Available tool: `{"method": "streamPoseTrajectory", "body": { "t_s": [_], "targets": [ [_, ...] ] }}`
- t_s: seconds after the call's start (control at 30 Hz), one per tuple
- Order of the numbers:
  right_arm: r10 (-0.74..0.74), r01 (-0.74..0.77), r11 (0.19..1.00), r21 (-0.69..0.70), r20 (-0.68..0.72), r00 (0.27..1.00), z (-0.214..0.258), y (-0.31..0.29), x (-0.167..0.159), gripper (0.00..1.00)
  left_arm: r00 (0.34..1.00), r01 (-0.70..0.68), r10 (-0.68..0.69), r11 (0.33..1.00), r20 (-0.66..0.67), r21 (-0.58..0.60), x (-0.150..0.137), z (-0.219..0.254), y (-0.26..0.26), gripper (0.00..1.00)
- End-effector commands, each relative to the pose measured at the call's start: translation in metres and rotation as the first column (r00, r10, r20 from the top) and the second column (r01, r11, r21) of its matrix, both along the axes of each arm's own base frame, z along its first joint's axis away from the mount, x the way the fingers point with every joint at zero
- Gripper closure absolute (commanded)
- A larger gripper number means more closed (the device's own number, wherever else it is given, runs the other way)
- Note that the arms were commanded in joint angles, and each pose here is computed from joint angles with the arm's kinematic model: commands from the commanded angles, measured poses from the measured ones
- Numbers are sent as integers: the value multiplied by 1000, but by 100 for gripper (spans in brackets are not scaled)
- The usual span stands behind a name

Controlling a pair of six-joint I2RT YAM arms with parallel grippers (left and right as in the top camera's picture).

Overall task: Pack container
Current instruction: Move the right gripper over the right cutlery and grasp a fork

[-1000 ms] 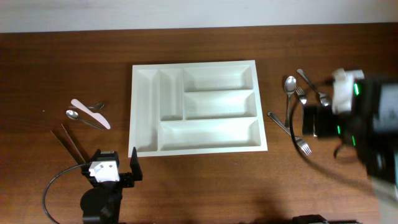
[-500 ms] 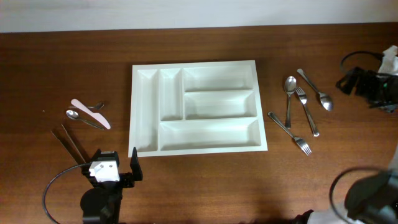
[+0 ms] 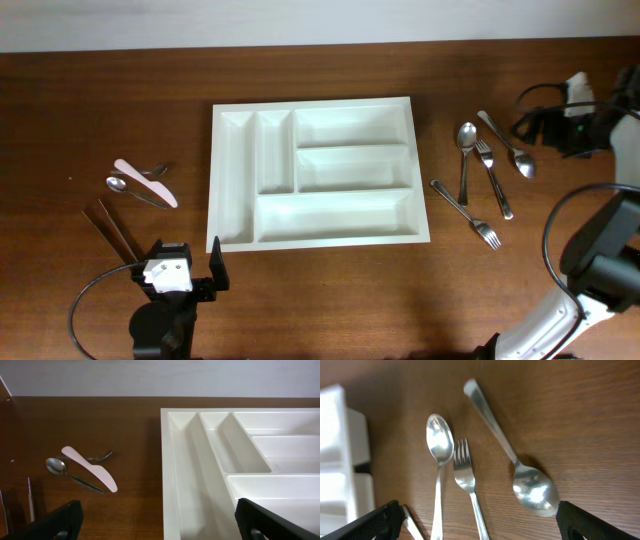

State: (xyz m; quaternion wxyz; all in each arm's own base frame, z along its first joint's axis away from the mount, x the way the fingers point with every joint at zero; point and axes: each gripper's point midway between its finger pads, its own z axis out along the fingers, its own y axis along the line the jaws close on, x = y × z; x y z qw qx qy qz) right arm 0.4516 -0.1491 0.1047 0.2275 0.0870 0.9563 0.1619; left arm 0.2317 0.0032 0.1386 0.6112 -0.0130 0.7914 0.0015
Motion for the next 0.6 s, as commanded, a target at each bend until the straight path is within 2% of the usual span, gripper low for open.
{"method": "streamPoseTrajectory", "body": {
  "t_s": [0.0,0.17,0.3,0.43,0.47,0.5,0.57],
  "targets": [
    [77,-79,997,-22,-63,995,-10,25,-2,1,1000,17,-17,1000,1,12,0,-1,-3,1],
    [105,-118,992,-44,-229,968,-23,63,-22,1,1000,17,-17,1000,1,12,0,-1,-3,1],
    [133,-154,987,-47,-302,944,-26,80,-35,1,1000,17,-17,1000,1,12,0,-1,-3,1],
    [-7,-65,984,-167,-399,917,-33,58,-50,1,1000,17,-17,1000,1,12,0,-1,-3,1],
    [-80,-17,975,-223,-417,905,-34,45,-54,1,1000,17,-17,1000,1,12,0,-1,-3,1],
    [-153,31,959,-282,-422,894,-34,31,-57,1,1000,17,-17,1000,1,12,0,-1,-3,1],
    [-201,65,945,-322,-409,890,-34,20,-56,1,1000,17,-17,1000,1,12,0,-1,-3,1]
  ]
}}
